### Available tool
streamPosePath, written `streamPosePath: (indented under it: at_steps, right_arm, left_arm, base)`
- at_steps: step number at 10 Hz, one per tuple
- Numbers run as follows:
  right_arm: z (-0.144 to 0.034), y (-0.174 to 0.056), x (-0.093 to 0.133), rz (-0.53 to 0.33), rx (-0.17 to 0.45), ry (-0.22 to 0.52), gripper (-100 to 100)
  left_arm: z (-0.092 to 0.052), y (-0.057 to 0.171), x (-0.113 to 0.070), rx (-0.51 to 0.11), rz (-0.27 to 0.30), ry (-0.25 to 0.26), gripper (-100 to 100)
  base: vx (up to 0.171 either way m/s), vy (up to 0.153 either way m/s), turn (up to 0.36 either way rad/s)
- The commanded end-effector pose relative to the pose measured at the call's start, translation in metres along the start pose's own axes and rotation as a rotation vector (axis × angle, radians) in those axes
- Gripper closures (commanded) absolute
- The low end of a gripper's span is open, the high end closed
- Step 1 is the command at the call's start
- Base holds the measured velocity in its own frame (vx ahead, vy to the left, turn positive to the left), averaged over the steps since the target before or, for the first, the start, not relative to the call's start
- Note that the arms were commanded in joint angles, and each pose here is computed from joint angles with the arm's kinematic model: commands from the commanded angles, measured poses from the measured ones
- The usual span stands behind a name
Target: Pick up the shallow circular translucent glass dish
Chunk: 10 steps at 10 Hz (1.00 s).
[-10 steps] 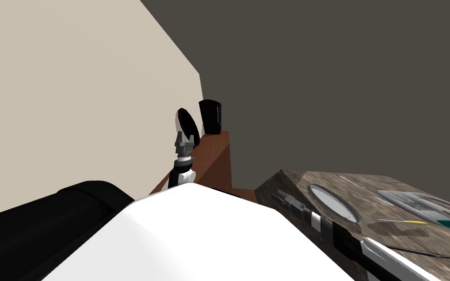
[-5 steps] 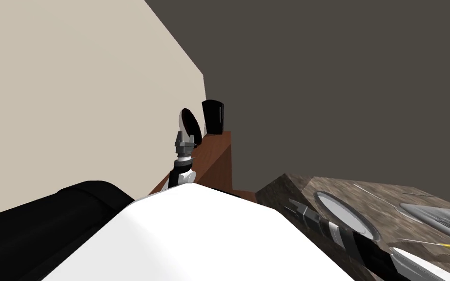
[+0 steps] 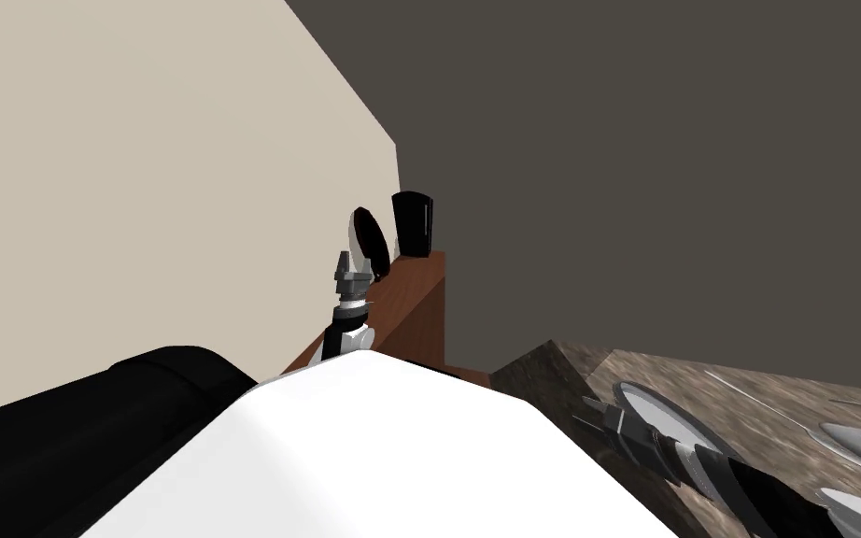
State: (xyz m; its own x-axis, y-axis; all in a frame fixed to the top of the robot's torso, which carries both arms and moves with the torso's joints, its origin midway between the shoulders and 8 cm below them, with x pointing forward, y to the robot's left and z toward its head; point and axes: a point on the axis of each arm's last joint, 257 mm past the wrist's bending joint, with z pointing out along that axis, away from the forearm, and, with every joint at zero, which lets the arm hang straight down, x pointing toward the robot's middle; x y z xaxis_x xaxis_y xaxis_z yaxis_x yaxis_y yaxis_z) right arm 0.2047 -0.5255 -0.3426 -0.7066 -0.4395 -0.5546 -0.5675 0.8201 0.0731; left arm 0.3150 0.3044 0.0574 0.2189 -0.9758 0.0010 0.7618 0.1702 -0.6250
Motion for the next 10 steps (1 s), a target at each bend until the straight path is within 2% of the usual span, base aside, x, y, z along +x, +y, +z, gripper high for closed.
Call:
streamPosePath:
  at_steps: [1, 2, 3, 4, 5, 6, 7, 8, 9, 10]
  right_arm:
    - [-0.012, -0.009, 0.007, -0.029, 0.012, 0.047, -100]
    - [-0.026, -0.021, 0.02, -0.053, 0.026, 0.103, -100]
    - [-0.028, -0.022, 0.019, -0.057, 0.028, 0.108, -100]
    - [-0.043, -0.034, 0.03, -0.082, 0.044, 0.164, -100]
    - [-0.043, -0.034, 0.03, -0.082, 0.044, 0.164, -100]
    - [-0.058, -0.044, 0.039, -0.102, 0.057, 0.215, -100]
    - [-0.058, -0.044, 0.039, -0.102, 0.057, 0.215, -100]
    - [-0.082, -0.058, 0.058, -0.126, 0.074, 0.302, -100]
    - [-0.082, -0.058, 0.058, -0.126, 0.074, 0.302, -100]
    - [-0.097, -0.061, 0.077, -0.13, 0.076, 0.365, -100]
  left_arm:
    - [0.0, 0.0, 0.0, 0.0, 0.0, 0.0, 0]
    - [0.0, 0.0, 0.0, 0.0, 0.0, 0.0, 0]
    - [0.0, 0.0, 0.0, 0.0, 0.0, 0.0, 0]
    - [0.0, 0.0, 0.0, 0.0, 0.0, 0.0, 0]
    - [0.0, 0.0, 0.0, 0.0, 0.0, 0.0, 0]
    - [0.0, 0.0, 0.0, 0.0, 0.0, 0.0, 0]
    - [0.0, 0.0, 0.0, 0.0, 0.0, 0.0, 0]
    - [0.0, 0.0, 0.0, 0.0, 0.0, 0.0, 0]
    - [0.0, 0.0, 0.0, 0.0, 0.0, 0.0, 0]
    - [0.0, 0.0, 0.0, 0.0, 0.0, 0.0, 0]
  base:
    - [0.015, -0.049, 0.055]
    - [0.012, -0.034, 0.059]
    - [0.01, -0.03, 0.036]
    - [0.011, -0.04, 0.07]
    - [0.008, -0.042, 0.036]
    - [0.003, -0.052, 0.056]
    - [0.007, -0.044, 0.034]
    - [0.013, -0.081, 0.061]
    - [0.014, -0.092, 0.05]
    - [0.01, -0.104, 0.042]
